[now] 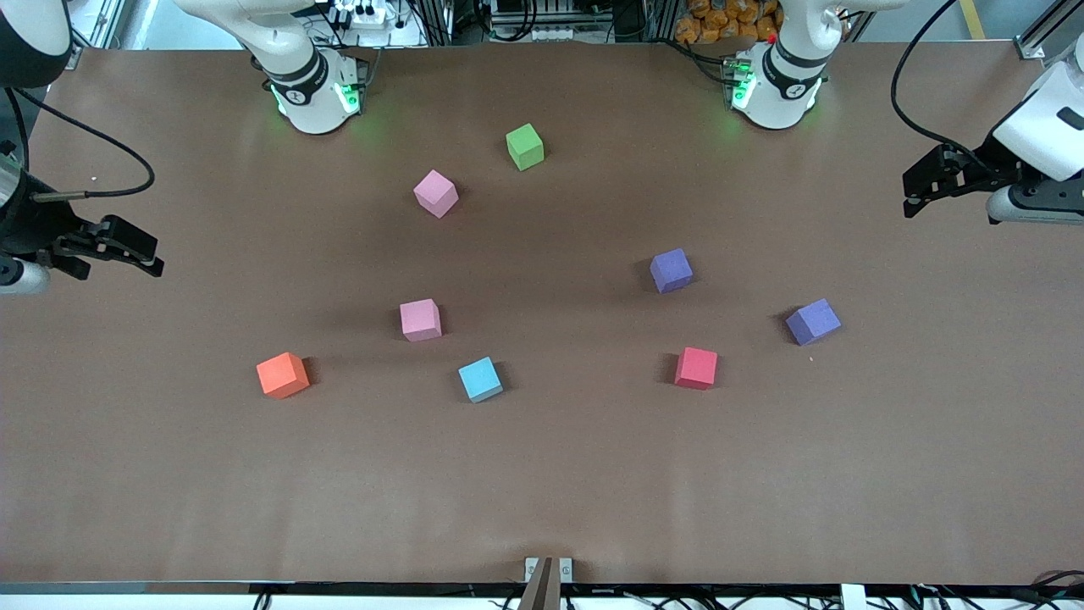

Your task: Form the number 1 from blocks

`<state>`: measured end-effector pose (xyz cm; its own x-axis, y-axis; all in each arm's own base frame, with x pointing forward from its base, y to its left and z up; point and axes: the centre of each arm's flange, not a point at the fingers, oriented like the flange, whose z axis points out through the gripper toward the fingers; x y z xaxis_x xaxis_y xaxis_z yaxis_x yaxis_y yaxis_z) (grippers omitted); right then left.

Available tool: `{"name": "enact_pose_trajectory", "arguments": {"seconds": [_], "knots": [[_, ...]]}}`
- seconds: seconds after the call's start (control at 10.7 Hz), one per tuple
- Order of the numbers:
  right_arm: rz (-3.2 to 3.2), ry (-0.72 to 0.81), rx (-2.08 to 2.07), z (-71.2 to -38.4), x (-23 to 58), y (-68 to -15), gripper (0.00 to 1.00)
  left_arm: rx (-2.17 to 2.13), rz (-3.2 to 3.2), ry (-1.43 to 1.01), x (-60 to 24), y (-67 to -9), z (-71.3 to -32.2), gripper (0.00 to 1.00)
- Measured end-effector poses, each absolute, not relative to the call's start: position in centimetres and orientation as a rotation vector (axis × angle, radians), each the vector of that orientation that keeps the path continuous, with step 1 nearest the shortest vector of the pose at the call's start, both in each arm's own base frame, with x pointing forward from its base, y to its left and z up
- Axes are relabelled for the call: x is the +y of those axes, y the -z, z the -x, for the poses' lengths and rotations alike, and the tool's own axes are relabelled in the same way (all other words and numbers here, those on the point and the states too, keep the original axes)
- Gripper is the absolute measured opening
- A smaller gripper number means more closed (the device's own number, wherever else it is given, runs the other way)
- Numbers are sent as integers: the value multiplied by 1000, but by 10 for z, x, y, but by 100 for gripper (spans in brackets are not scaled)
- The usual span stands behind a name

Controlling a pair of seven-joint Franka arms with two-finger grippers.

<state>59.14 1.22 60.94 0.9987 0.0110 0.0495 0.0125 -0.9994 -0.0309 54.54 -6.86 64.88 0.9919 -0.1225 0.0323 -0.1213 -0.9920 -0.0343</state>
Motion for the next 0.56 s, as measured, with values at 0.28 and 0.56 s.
{"name": "enact_pose_trajectory", "arguments": {"seconds": [0.28,0.56], "knots": [[3110,75,-12,-591,10,-609,100,186,3129,35,-70,-648,-544,100],[3110,75,-5,-591,5,-609,100,158,3198,-29,-96,-636,-541,100]]}}
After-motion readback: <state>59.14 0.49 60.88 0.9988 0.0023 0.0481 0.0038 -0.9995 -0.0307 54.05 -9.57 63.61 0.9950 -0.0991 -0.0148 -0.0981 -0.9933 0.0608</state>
